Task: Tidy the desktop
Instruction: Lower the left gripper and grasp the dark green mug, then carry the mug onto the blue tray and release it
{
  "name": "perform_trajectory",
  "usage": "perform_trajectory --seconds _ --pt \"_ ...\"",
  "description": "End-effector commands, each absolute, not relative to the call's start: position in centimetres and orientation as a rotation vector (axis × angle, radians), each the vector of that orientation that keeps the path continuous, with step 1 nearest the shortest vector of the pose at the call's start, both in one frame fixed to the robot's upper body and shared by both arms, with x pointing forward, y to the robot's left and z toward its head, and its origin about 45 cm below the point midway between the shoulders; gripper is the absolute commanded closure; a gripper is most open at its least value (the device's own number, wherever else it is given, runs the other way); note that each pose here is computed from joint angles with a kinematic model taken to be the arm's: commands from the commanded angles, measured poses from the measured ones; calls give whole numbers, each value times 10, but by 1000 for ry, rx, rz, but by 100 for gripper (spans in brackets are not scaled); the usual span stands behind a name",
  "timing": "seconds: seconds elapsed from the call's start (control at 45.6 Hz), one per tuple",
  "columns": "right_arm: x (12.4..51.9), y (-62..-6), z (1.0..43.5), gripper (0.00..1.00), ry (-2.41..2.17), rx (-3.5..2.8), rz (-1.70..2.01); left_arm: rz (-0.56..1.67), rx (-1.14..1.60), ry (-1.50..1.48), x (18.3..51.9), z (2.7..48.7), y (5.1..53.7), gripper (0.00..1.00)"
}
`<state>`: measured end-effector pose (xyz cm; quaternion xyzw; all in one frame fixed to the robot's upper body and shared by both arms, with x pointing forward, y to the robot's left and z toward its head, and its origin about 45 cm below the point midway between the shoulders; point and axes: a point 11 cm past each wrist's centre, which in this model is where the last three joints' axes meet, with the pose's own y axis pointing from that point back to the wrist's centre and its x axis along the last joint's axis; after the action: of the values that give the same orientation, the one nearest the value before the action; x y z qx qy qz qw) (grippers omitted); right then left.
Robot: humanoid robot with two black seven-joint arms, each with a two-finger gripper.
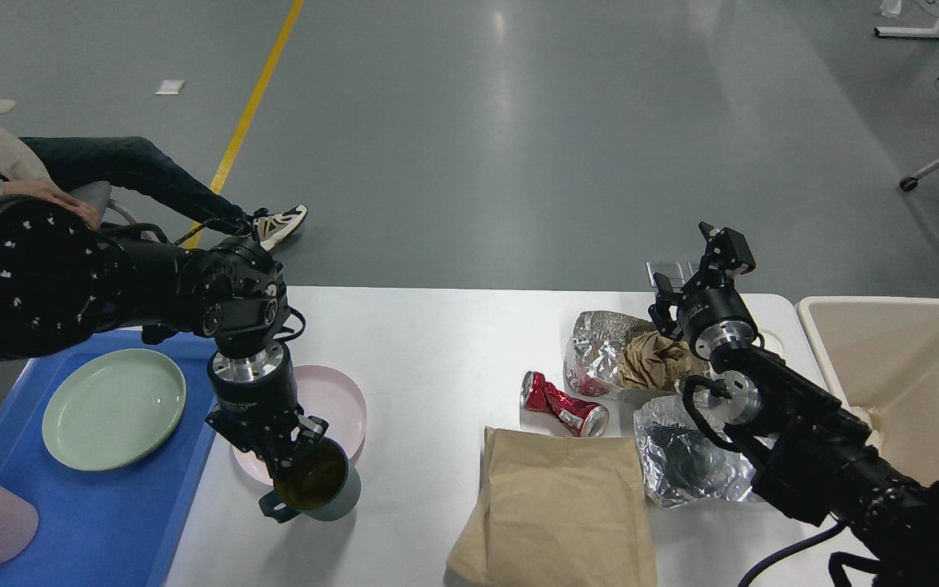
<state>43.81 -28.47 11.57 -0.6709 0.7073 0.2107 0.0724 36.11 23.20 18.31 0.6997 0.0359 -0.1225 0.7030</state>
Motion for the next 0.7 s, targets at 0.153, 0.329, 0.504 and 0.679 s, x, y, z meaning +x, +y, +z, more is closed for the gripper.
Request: perform_trajectory --seconds 0.153,0.329,0.504,0.679 --pt "438 -285 116 0 2125 -2015 633 -167 1550 126 369 197 269 100" --pt "438 -285 116 0 2125 -2015 633 29 1549 217 372 218 345 100" --pt "438 -285 116 0 2125 -2015 633 175 1563 271 369 234 402 100" --pt "438 -285 116 0 2125 -2015 633 212 1588 316 358 235 428 100"
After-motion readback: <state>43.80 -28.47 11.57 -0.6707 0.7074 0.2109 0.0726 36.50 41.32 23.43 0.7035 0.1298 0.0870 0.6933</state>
